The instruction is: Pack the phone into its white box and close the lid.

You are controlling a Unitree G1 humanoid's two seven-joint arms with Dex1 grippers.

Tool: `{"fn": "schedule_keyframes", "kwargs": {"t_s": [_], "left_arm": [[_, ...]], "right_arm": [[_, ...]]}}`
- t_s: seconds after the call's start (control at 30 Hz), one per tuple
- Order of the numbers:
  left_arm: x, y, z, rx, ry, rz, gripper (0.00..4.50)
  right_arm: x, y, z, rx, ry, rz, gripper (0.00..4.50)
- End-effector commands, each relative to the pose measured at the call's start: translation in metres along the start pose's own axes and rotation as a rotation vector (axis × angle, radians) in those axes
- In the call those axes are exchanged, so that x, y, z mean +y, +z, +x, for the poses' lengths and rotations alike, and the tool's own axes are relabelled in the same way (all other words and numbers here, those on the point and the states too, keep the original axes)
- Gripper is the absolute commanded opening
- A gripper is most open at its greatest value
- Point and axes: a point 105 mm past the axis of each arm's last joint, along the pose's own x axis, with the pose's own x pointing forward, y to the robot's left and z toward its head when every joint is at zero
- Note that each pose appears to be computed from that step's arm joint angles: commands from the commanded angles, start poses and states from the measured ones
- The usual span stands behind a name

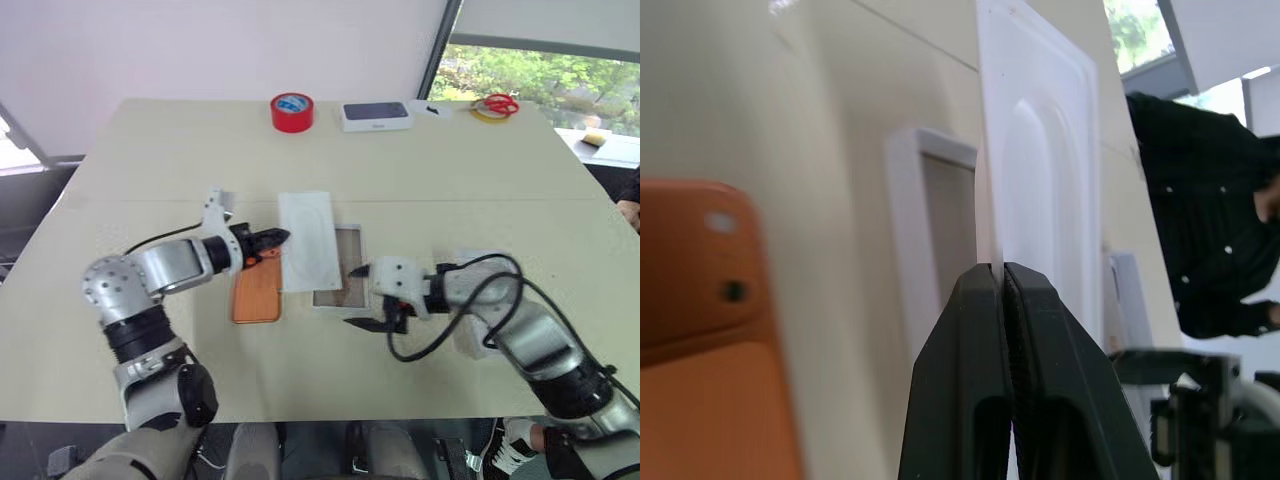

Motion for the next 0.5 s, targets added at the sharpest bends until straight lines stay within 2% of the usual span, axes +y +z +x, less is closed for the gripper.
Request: {"fn": "schedule_keyframes", "kwargs": {"t_s": [0.03,0.2,0.5], "left_arm": [[-0.01,0.002,0.008,-0.005,0.013,0.047,0.0],[-0.011,-0.002,0.02,0.026,0.017,0.05,0.0],[-0.009,-0.009,0.025,0.066,0.027,0.064,0.0]], "right_arm": [[-0.011,0.005,-0.029,-0.014,-0.089,0.003,4.01],[-0.009,-0.004,-0.042,0.019,-0.12,0.017,4.01],[-0.009,-0.007,-0.041,0.021,-0.145,0.028,4.01]]}}
